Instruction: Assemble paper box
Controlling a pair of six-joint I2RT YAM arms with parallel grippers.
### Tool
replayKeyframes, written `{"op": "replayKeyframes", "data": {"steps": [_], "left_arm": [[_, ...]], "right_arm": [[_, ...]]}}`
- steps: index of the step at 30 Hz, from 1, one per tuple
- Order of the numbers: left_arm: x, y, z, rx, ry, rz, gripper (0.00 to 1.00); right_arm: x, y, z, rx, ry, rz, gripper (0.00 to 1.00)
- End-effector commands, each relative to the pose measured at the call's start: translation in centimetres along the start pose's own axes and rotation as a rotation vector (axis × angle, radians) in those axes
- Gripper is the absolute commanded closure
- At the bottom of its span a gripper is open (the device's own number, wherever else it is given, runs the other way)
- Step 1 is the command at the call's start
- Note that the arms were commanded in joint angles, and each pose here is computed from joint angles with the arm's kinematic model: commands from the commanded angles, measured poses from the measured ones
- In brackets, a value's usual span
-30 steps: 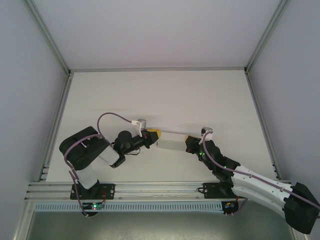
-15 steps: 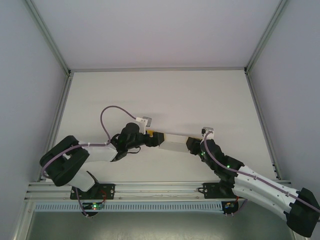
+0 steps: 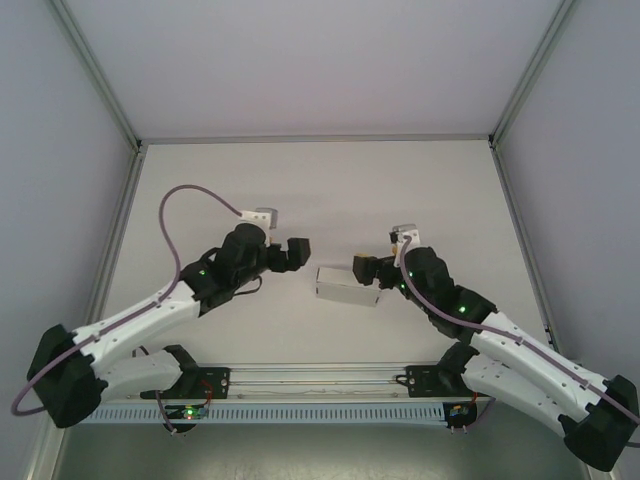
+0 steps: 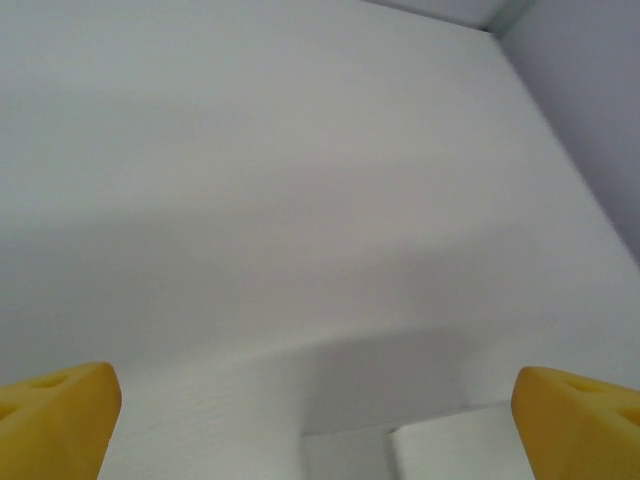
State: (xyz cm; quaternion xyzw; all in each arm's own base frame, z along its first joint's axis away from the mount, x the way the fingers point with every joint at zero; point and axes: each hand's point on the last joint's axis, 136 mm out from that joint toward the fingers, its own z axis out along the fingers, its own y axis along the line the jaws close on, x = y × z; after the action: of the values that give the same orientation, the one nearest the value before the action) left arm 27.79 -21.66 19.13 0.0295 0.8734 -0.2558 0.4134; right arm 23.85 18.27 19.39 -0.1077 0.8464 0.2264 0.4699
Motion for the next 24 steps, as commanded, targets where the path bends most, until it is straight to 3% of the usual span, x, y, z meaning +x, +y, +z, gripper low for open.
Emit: {"op": "replayKeyframes", "data": {"steps": [1,4,12,21,24], "left_arm": [[2.7,6.1,-2.5,-0.281,0.049,0.009,0.00],[3.6,7.3,-4.1,-0.289,0.025,-0.005,0.00],[5.0,9.4,-7.0,-0.290,-0.046,-0.047,0.00],[5.7,10.8,-7.9,-0.340,-0.049,-0.058,0.00],[5.9,10.9,-7.8,-0.342,-0.042,-0.055,0.00]], "right_arm": [[1.6,5.2,-0.5,-0.302,0.152,-0.399,0.01],[2.9,6.7,-0.3,-0.405,0.273,-0.624,0.01],[6.5,3.5,3.4,-0.314,0.668,-0.912,0.01],[10.1,2.4,4.9,-0.326,0.840,-0.944,0.02],[11.0,1.4,5.4,-0.276,0.894,-0.965,0.07]]}}
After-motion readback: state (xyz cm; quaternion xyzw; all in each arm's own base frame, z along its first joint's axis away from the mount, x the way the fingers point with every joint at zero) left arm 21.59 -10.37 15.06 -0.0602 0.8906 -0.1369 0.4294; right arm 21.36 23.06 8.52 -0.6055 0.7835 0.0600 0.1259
